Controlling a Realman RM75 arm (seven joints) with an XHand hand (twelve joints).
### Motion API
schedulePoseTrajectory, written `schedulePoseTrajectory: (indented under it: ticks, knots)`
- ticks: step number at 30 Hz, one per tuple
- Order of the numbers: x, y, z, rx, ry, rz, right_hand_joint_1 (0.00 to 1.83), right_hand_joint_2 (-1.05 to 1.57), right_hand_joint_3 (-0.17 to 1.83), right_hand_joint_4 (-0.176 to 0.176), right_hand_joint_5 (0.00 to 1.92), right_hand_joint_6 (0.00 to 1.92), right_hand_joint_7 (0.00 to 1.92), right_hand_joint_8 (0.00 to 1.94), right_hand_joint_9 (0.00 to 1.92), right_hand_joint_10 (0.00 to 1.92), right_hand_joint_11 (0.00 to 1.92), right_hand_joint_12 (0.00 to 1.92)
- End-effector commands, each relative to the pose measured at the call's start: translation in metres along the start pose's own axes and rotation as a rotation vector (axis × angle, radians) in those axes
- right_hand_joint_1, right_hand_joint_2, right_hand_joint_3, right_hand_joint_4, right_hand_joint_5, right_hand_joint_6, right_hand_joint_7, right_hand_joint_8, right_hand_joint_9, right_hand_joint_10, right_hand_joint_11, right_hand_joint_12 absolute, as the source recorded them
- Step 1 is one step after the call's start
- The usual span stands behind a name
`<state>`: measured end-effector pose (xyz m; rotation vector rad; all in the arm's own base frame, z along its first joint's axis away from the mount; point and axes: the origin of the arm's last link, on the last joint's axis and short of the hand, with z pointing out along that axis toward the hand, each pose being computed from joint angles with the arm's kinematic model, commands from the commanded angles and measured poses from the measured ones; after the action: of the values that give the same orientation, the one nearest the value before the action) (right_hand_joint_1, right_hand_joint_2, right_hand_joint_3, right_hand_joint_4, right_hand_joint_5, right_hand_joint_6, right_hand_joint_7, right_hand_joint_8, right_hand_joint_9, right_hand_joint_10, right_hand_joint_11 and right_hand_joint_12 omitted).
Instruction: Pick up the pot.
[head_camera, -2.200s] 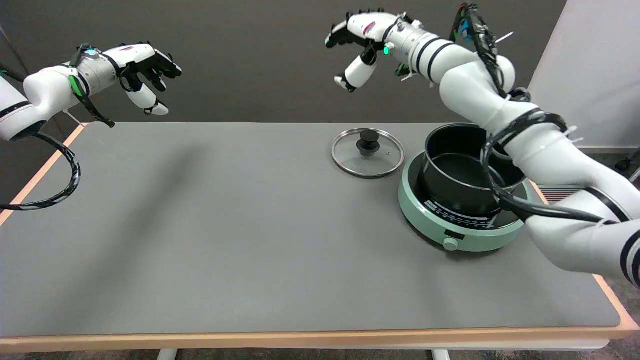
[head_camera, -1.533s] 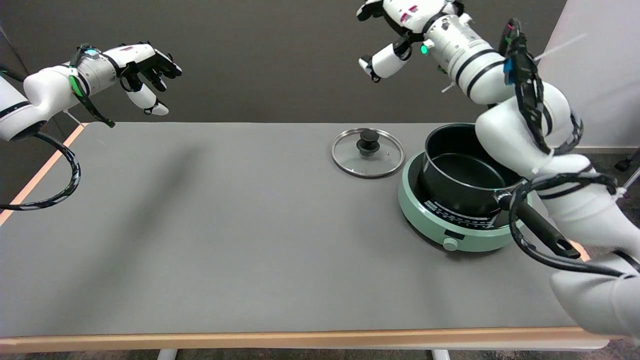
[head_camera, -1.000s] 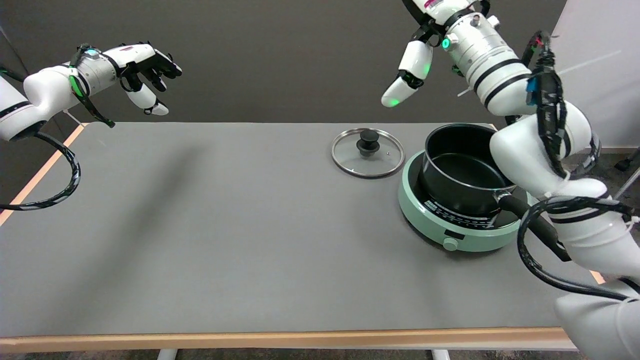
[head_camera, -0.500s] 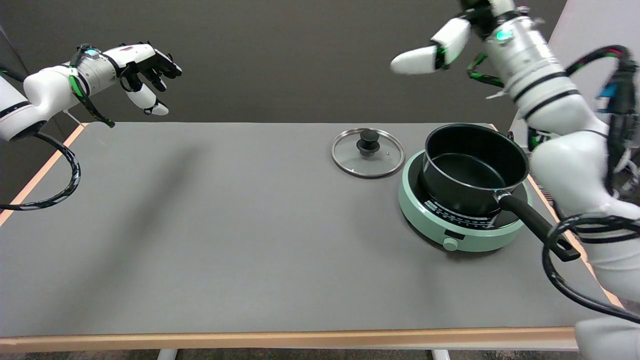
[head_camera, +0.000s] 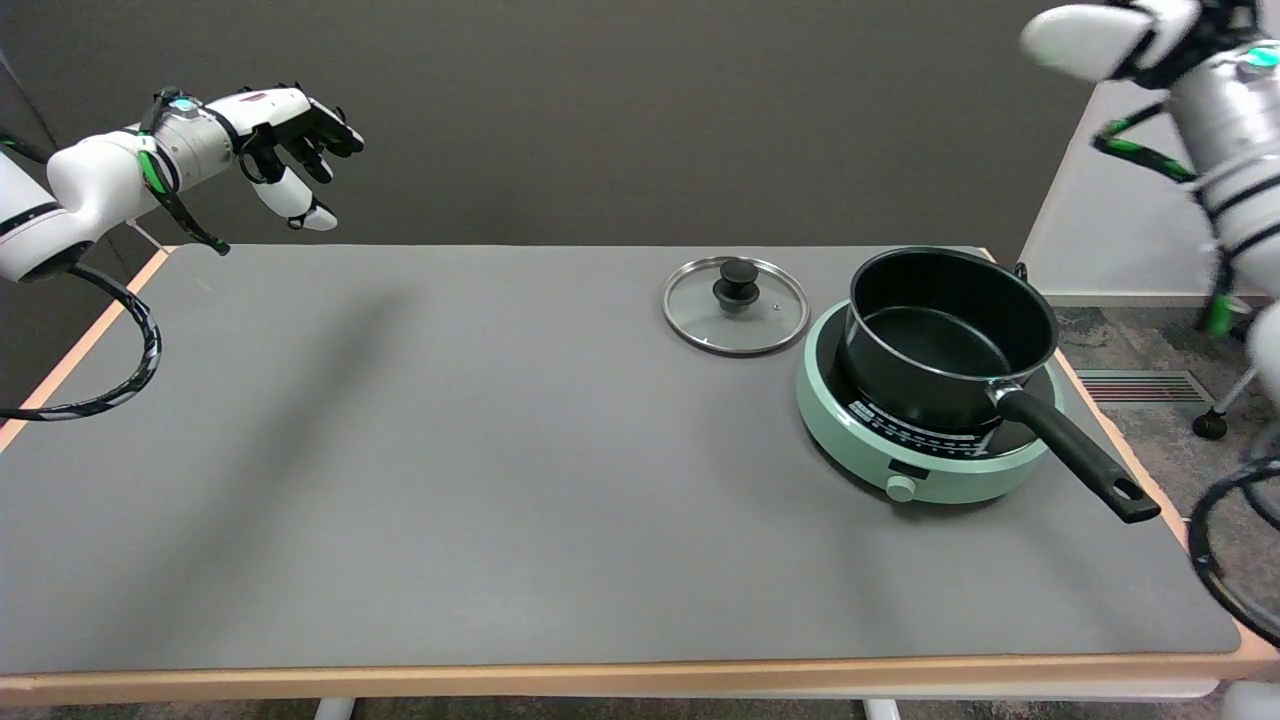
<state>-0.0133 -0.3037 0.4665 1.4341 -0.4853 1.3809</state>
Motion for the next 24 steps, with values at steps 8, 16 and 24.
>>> schedulePoseTrajectory:
  ticks: [8, 16, 24]
  knots:
    - [0.118, 0.014, -0.102, -0.159, 0.199, 0.161, 0.95, -0.27, 0.62, -0.153, 0.00, 0.00, 0.00, 0.00, 0.00, 0.00, 0.00, 0.00]
    - [0.120, 0.024, -0.144, -0.146, 0.283, -0.027, 1.03, -0.25, 0.56, -0.176, 0.01, 0.01, 0.01, 0.01, 0.01, 0.01, 0.01, 0.01]
    - [0.080, 0.037, -0.139, -0.092, 0.251, -0.224, 1.14, -0.23, 0.57, -0.176, 0.00, 0.00, 0.00, 0.00, 0.00, 0.00, 0.00, 0.00]
